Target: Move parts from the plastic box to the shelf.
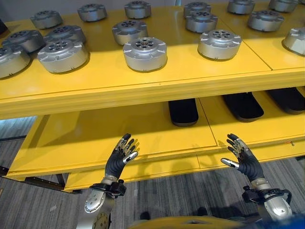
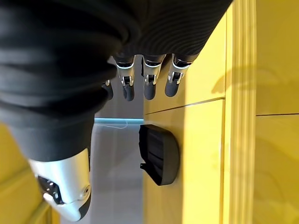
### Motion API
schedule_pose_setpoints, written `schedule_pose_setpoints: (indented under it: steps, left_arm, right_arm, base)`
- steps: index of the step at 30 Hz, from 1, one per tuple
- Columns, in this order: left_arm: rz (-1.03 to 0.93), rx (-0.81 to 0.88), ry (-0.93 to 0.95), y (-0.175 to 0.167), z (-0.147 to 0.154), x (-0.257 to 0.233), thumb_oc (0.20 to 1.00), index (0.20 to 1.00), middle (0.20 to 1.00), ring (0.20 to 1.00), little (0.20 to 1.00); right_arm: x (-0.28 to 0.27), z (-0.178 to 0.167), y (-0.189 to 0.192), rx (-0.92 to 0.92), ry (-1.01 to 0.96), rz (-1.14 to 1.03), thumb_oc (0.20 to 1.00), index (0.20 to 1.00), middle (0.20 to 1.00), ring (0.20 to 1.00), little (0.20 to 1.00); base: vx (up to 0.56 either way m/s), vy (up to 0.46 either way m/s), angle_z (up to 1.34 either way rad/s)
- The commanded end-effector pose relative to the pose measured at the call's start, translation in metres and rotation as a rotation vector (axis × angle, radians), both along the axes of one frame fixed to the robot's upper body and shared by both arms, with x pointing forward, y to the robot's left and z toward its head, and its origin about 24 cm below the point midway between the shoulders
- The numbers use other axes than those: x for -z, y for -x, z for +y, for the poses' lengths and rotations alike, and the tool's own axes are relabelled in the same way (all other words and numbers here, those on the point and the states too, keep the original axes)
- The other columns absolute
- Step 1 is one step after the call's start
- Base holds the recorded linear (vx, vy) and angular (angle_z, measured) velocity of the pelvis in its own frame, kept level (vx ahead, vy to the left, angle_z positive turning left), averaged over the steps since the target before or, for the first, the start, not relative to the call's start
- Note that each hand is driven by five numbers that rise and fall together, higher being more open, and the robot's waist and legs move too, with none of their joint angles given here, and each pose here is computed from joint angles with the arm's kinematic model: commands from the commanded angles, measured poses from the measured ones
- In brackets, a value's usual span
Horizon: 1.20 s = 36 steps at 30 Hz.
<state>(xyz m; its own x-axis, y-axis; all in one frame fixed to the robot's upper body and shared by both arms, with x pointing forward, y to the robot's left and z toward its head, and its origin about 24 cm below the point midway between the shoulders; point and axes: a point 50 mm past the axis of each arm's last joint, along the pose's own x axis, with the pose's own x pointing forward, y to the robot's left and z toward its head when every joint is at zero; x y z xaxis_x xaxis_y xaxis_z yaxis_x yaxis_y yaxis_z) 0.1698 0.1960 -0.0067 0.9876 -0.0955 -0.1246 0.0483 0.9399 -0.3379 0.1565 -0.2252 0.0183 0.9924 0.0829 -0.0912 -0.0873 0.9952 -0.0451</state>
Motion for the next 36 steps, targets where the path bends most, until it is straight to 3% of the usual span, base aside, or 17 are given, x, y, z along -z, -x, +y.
schedule_pose_setpoints:
  steps: [1, 13, 23, 36]
  left_arm:
    - [-0.066, -0.024, -0.039, -0.008, 0.009, -0.008, 1.000, 1.000, 1.000, 1.000, 1.000]
    - [-0.069, 0.041, 0.049, -0.010, -0.010, -0.006, 1.000, 1.000, 1.000, 1.000, 1.000]
    - [-0.091, 0.070, 0.051, -0.010, -0.009, -0.010, 1.000, 1.000, 1.000, 1.000, 1.000]
    - [-0.095, 0.030, -0.004, -0.013, -0.002, -0.014, 1.000, 1.000, 1.000, 1.000, 1.000]
  right_arm:
    - [-0.023, -0.014, -0.007, 0.007, 0.030, -0.107, 1.000, 1.000, 1.000, 1.000, 1.000]
    - [-0.047, -0.046, -0.008, 0.098, 0.182, -0.190, 1.000, 1.000, 1.000, 1.000, 1.000]
    - [-0.037, -0.025, -0.026, -0.015, 0.122, -0.176, 1.000, 1.000, 1.000, 1.000, 1.000]
    - [-0.015, -0.001, -0.030, -0.053, 0.046, -0.089, 1.000, 1.000, 1.000, 1.000, 1.000]
  base:
    - [0.01, -0.072, -0.09]
    - [-0.07, -0.136, 0.12]
    - [0.00, -0.051, -0.56]
    - [0.03, 0.182, -0.26]
